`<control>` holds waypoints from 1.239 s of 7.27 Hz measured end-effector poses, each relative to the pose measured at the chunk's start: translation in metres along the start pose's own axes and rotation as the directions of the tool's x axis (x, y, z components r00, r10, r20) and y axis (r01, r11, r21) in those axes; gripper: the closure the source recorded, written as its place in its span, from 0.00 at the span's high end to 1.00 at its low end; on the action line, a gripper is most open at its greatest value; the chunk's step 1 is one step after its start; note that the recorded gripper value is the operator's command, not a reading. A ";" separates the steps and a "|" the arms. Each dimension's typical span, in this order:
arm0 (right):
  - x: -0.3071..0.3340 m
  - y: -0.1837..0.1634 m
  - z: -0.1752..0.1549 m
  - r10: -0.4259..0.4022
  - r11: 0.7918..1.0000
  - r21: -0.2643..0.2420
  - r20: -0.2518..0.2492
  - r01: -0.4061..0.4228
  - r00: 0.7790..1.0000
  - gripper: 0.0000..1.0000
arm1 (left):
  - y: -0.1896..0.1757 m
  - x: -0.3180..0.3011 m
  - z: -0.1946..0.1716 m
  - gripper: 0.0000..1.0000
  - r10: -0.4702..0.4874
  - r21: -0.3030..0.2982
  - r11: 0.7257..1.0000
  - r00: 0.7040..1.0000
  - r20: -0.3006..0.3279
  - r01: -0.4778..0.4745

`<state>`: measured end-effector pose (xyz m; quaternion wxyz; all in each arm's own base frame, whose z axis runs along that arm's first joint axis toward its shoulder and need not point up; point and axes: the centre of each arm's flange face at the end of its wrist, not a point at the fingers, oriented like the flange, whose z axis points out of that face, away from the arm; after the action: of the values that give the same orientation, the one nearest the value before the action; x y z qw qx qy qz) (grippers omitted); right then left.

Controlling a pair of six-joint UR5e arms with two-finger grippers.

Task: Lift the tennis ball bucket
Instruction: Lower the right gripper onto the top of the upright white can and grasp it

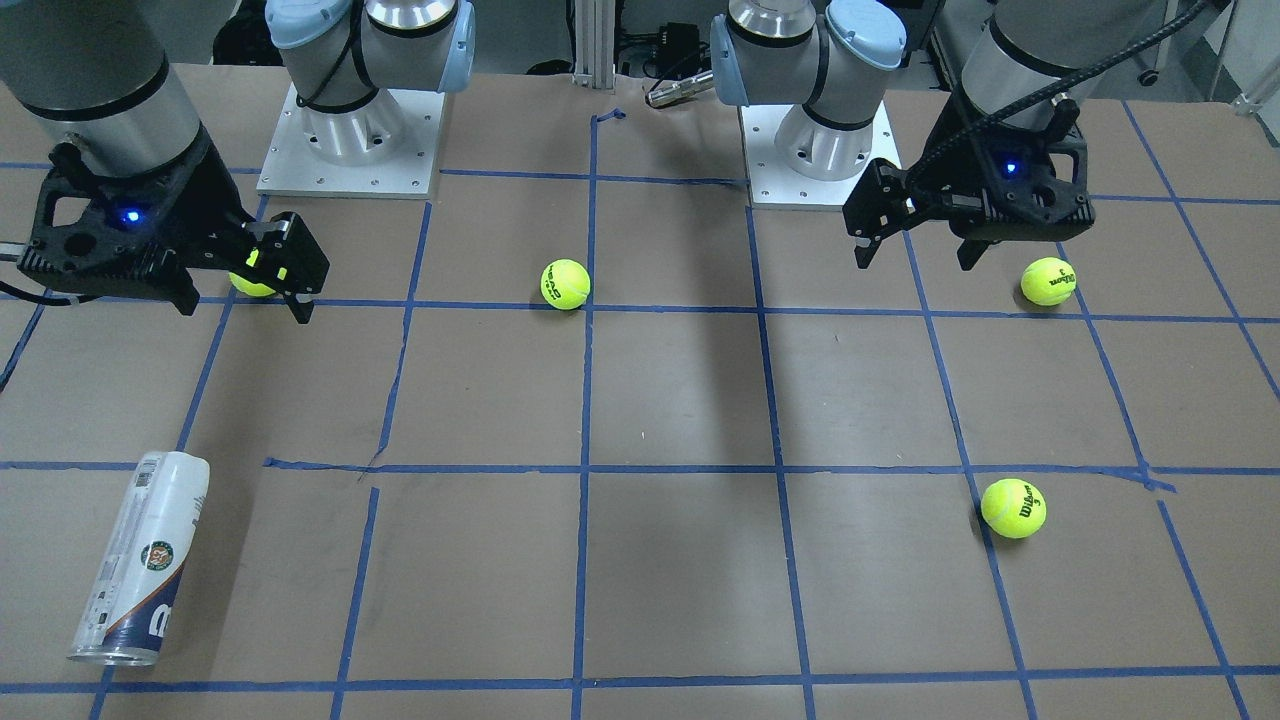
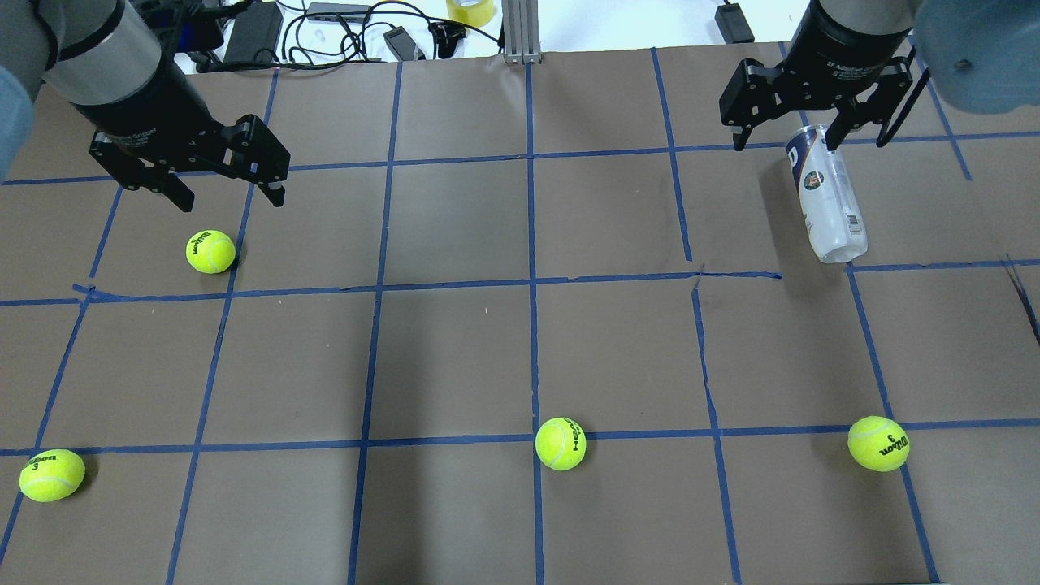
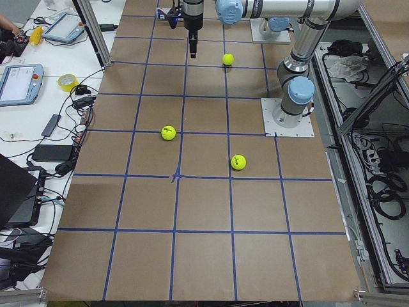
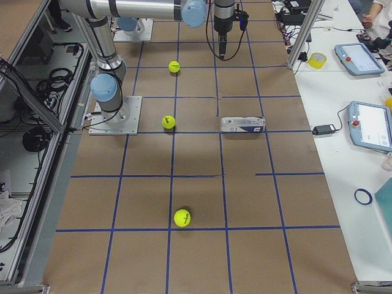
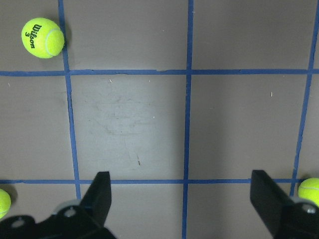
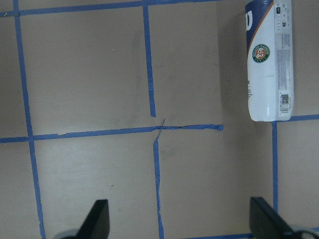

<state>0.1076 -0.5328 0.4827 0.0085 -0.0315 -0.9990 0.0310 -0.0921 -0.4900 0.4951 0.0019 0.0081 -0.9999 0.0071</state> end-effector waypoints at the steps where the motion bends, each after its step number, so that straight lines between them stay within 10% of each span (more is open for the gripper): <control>1: 0.000 0.000 0.002 0.001 1.000 -0.002 -0.002 -0.001 1.000 1.00 | 0.000 0.000 0.000 1.00 0.000 0.000 1.000 1.000 0.000 0.000; 4: 0.027 -0.058 0.020 0.052 0.999 -0.006 0.002 -0.052 0.999 1.00 | 0.000 0.000 0.000 1.00 0.000 -0.001 1.000 1.000 0.000 0.000; 7: 0.104 -0.197 0.118 0.106 0.994 -0.007 -0.014 -0.107 0.994 1.00 | -0.001 0.000 0.002 1.00 -0.001 -0.005 1.000 1.000 0.000 0.001; 9: 0.153 -0.229 0.188 0.103 0.994 -0.019 -0.023 -0.104 0.994 1.00 | -0.001 0.000 0.003 1.00 -0.002 -0.005 1.000 1.000 -0.001 0.002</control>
<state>-0.0628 -0.7627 0.3117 0.0175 -0.0837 -0.9961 0.0207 -0.0920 -0.4914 0.4926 0.0024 0.0090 -0.9999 0.0044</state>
